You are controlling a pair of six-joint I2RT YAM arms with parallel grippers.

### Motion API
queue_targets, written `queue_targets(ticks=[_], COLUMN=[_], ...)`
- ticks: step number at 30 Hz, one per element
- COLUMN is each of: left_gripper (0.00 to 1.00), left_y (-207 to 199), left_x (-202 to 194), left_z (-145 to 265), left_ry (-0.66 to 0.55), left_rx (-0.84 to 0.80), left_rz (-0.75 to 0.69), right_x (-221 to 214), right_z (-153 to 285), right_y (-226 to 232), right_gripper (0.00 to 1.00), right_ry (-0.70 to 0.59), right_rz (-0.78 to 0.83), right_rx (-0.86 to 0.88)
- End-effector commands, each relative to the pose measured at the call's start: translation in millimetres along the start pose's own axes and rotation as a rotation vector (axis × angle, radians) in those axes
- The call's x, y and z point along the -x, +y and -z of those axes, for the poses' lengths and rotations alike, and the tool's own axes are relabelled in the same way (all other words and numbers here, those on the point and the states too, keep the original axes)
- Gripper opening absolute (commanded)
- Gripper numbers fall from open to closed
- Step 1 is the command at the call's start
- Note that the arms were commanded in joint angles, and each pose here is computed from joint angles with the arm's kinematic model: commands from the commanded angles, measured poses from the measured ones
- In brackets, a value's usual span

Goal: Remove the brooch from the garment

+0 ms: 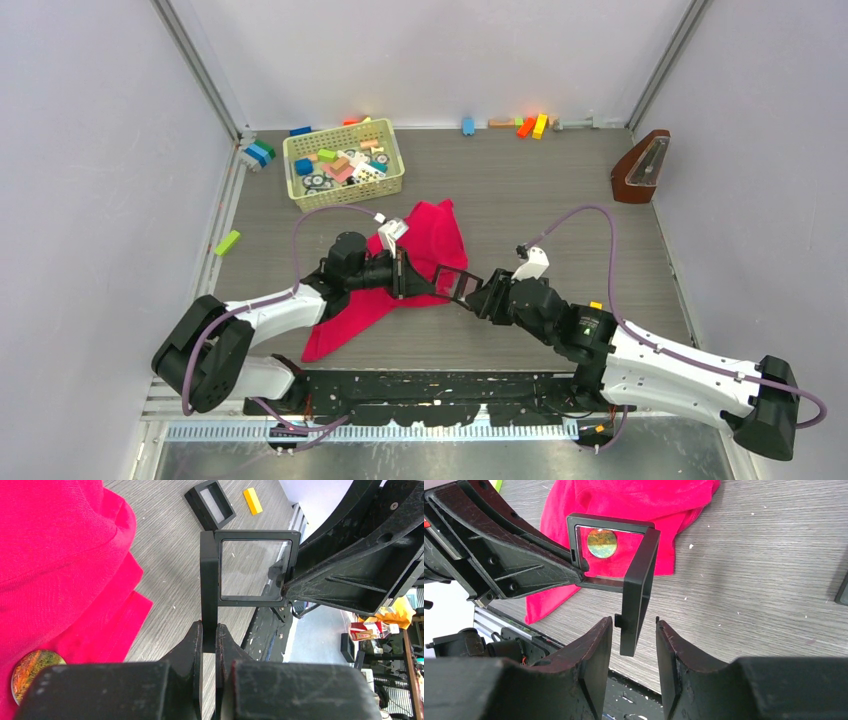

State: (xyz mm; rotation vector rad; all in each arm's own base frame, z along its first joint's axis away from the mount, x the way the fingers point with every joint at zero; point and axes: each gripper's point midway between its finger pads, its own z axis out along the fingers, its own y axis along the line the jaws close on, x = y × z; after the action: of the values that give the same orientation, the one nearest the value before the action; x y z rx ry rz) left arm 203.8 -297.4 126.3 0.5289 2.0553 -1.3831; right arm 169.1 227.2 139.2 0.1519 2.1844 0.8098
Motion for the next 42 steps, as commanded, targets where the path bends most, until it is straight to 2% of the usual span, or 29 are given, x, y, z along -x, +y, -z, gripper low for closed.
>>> queue_targets(ticks=[1, 17, 21, 23, 26, 29, 32, 36, 40, 42], left_gripper=[0.00, 0.00, 0.01, 0.11, 0.41, 0.56, 0.60, 0.62, 0.62, 0.60], left_y=[-14, -12, -11, -10, -8, -8, 2, 31, 59, 63], left_x=[19, 20, 19, 18, 15, 15, 16, 21, 26, 24], left_z=[0, 1, 0, 1, 2, 5, 11, 27, 47, 50], left_ry=[-0.041, -0.049, -0.043, -0.034, -0.024, -0.028, -0.037, -0.061, -0.056, -0.034], left_rx=[-0.034, -0.023, -0.016, -0.012, -0.003, 0.003, 0.076, 0.284, 0.517, 0.578], left_rz=[-0.053, -0.057, -0.056, -0.064, -0.071, -0.096, -0.129, -0.176, -0.248, -0.298], right_x=[12, -1, 0, 2, 4, 13, 16, 19, 19, 18], right_z=[0, 2, 6, 10, 16, 23, 30, 35, 35, 35], right_y=[15, 7, 4, -1, -13, -16, -21, -20, -19, -19], right_gripper=[0.41, 0.28, 0.15, 0.09, 0.06, 0.03, 0.02, 0.02, 0.02, 0.02], right_ry=[-0.039, 0.003, 0.011, 0.014, 0.027, 0.024, 0.044, 0.055, 0.070, 0.075], right_rz=[-0.060, -0.102, -0.113, -0.113, -0.105, -0.100, -0.067, -0.044, -0.032, -0.033], right_rx=[0.046, 0.036, 0.007, -0.032, -0.122, -0.191, -0.254, -0.275, -0.277, -0.276])
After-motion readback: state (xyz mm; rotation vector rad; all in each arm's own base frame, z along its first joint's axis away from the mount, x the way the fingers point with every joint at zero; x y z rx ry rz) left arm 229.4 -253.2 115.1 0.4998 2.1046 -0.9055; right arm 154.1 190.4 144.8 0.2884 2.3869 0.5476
